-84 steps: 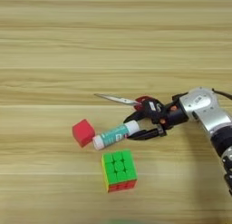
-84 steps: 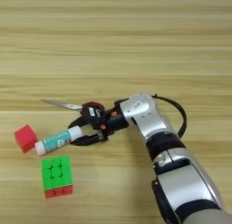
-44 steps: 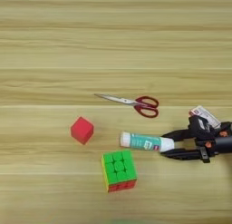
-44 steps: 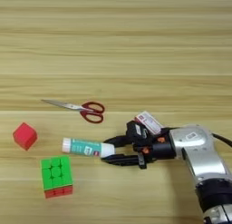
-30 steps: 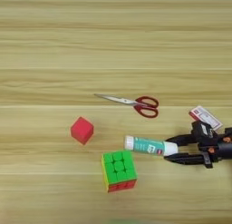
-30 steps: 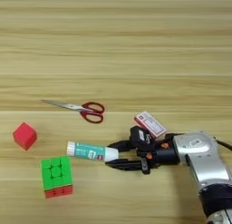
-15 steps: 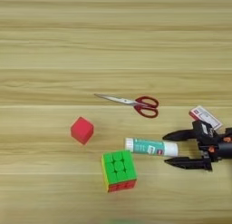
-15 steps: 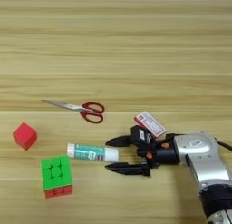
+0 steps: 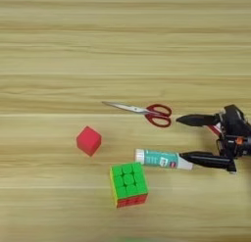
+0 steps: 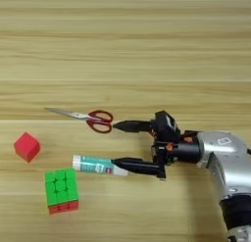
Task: Move the objects on the table
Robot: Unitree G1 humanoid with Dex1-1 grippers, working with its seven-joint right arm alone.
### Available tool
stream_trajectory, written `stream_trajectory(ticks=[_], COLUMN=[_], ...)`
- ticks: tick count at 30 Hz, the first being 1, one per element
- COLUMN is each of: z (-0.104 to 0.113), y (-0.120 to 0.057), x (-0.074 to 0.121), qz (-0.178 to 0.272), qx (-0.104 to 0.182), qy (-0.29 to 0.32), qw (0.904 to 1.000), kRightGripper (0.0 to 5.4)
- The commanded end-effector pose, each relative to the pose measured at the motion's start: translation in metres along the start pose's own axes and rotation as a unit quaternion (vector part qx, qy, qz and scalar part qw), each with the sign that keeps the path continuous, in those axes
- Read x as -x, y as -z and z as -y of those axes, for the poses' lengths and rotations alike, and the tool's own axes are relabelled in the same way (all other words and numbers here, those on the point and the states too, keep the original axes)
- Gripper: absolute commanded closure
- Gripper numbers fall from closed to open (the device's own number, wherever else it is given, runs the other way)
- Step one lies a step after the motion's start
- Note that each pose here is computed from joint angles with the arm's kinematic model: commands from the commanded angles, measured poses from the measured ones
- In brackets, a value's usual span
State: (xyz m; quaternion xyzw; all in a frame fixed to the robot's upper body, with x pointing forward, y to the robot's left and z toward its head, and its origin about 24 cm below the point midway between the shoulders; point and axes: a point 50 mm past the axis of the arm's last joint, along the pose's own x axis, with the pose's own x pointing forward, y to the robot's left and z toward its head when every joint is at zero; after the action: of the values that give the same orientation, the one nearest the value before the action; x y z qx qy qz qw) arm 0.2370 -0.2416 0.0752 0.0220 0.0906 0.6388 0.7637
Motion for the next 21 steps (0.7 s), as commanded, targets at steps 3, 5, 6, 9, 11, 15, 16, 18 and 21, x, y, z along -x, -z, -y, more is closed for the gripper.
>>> stream_trajectory(ticks=[3, 5, 6, 9, 11, 15, 16, 18, 21], z=[0.019, 0.024, 0.027, 0.031, 0.03, 0.027, 0.028, 0.03, 0.038], y=[-0.047, -0.048, -0.049, -0.052, -0.052, -0.051, -0.051, -0.049, -0.044], x=[-0.003, -0.008, -0.011, -0.022, -0.029, -0.044, -0.046, -0.05, -0.055], qz=[0.034, 0.032, 0.034, 0.037, 0.032, 0.022, 0.017, 0.005, -0.021], qx=[0.073, 0.091, 0.096, 0.112, 0.125, 0.143, 0.146, 0.154, 0.151], qy=[0.068, 0.104, 0.12, 0.157, 0.168, 0.183, 0.188, 0.201, 0.225], qw=[0.9944, 0.9899, 0.9875, 0.9804, 0.9773, 0.9725, 0.9711, 0.9673, 0.9624], kRightGripper=[0.05, 0.05, 0.05, 0.05, 0.05, 0.05, 0.05, 0.05, 0.05])
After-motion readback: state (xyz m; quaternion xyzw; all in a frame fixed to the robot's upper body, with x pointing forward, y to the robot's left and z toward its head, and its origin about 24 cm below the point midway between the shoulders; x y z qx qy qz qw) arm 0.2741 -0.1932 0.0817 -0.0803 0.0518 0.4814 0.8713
